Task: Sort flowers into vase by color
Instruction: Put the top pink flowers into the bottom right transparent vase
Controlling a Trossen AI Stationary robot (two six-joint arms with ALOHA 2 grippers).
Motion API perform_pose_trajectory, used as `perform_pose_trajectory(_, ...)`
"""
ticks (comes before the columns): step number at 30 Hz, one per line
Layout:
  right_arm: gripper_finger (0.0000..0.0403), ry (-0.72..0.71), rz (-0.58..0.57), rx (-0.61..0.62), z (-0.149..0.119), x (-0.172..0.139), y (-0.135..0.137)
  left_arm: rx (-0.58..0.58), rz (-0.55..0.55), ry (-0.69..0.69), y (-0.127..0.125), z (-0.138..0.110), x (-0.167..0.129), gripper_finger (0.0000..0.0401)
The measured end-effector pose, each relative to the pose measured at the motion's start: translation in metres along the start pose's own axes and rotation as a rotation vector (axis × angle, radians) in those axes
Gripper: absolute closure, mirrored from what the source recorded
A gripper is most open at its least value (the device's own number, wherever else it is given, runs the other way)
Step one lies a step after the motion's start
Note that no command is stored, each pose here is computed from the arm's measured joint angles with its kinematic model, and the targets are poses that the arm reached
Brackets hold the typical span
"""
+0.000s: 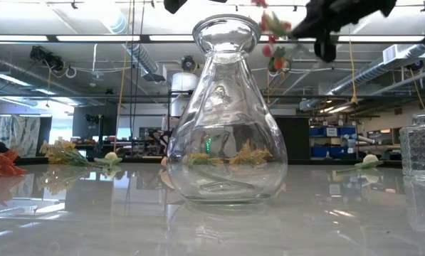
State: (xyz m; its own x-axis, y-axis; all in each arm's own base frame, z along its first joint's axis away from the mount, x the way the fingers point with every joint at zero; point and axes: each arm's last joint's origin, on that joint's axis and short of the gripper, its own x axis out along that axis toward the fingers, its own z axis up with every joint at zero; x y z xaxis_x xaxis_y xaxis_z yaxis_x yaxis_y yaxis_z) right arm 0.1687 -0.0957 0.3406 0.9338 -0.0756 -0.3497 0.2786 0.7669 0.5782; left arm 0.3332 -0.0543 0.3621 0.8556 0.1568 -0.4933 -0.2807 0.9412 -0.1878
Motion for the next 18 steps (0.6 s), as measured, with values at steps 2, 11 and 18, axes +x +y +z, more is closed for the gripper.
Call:
perform_pose_trajectory(2, 0.0392, -0.009, 0.055, -0.037, -0.003, -0.005, 0.013, 0.0, 0.0, 0.0, 0.0, 0.0, 0.0, 0.0213)
perform_pose_trajectory(11, 0.0392, -0.01, 0.307, -0.191, -0.022, -0.032, 0.058, 0.0, 0.0, 0.0, 0.0, 0.0, 0.0, 0.0213)
perform_pose_trajectory(18, 0.0392, 0.065, 0.559, -0.329, -0.036, -0.052, 0.078, 0.0, 0.0, 0.0, 0.0, 0.0, 0.0, 0.0213)
